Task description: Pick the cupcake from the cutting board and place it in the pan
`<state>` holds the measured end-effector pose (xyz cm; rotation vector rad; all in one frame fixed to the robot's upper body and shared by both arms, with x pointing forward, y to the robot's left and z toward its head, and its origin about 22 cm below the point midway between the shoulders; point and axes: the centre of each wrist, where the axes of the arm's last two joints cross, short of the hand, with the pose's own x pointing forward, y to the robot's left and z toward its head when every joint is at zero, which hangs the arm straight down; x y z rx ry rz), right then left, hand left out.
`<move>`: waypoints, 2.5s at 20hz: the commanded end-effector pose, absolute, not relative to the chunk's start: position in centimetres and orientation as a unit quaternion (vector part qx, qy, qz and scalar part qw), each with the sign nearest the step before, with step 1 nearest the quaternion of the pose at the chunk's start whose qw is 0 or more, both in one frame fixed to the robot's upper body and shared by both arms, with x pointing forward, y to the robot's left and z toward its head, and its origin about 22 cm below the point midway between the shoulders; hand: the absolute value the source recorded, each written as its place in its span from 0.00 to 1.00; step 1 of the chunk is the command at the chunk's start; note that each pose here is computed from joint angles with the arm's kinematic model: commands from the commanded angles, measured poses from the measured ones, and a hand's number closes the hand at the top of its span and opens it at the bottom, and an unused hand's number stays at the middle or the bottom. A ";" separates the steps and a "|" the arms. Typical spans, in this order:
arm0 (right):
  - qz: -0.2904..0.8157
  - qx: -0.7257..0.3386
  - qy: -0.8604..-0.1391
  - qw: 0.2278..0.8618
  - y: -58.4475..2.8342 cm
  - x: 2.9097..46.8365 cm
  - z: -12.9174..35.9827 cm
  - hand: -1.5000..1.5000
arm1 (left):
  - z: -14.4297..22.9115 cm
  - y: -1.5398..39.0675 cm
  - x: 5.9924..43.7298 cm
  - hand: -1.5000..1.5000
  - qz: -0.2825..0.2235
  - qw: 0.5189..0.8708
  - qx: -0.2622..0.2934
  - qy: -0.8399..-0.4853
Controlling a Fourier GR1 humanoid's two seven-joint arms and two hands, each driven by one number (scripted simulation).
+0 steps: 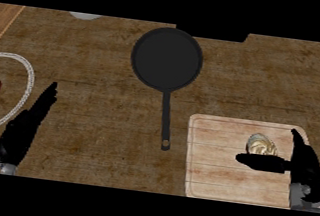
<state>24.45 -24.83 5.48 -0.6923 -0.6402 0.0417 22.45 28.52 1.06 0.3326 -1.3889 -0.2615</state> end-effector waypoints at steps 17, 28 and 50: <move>-0.052 -0.317 -0.286 0.903 -23.4 26.3 2.2 1.00 | 2.3 28.5 22.9 0.50 -0.122 0.753 0.154 -0.628; 0.375 -0.372 -0.340 0.778 -25.1 29.8 3.5 1.00 | 1.3 27.1 23.1 0.50 -0.149 0.732 0.126 -0.653; 0.414 -0.373 -0.719 0.416 -21.7 43.8 14.9 1.00 | 0.8 27.2 24.0 0.50 -0.132 0.740 0.137 -0.645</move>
